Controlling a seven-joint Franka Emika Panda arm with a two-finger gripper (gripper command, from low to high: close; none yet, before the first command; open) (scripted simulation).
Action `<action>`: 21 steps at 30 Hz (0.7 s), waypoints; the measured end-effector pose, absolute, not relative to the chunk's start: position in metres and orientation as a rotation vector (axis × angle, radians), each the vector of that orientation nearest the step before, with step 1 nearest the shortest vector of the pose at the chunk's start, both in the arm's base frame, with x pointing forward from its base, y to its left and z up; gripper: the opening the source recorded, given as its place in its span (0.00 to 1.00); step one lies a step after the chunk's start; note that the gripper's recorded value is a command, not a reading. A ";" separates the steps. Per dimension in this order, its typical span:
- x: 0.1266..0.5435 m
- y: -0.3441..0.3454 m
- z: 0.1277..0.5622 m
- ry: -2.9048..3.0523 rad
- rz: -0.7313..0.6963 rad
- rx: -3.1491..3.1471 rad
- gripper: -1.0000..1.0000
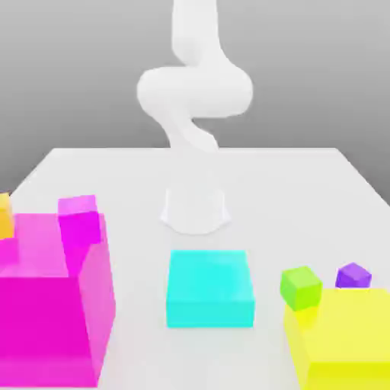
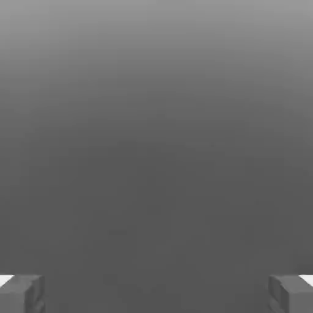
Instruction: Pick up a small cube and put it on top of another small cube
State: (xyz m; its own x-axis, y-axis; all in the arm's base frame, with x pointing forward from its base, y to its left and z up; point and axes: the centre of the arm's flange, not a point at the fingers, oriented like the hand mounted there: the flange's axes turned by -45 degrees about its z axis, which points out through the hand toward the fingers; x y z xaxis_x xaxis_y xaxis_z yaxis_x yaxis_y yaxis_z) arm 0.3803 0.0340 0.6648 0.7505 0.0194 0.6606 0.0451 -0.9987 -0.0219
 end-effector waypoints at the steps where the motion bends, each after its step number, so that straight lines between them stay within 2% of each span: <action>1: 0.392 0.050 0.644 -0.085 -1.042 -2.912 0.50; 6: 0.424 0.129 0.541 -0.240 -0.793 -2.943 0.50; 11: 0.416 0.207 0.434 -0.399 -0.554 -2.972 0.50; 16: 0.373 0.271 0.328 -0.563 -0.322 -3.000 0.50; 21: 0.297 0.315 0.230 -0.758 -0.097 -3.019 0.50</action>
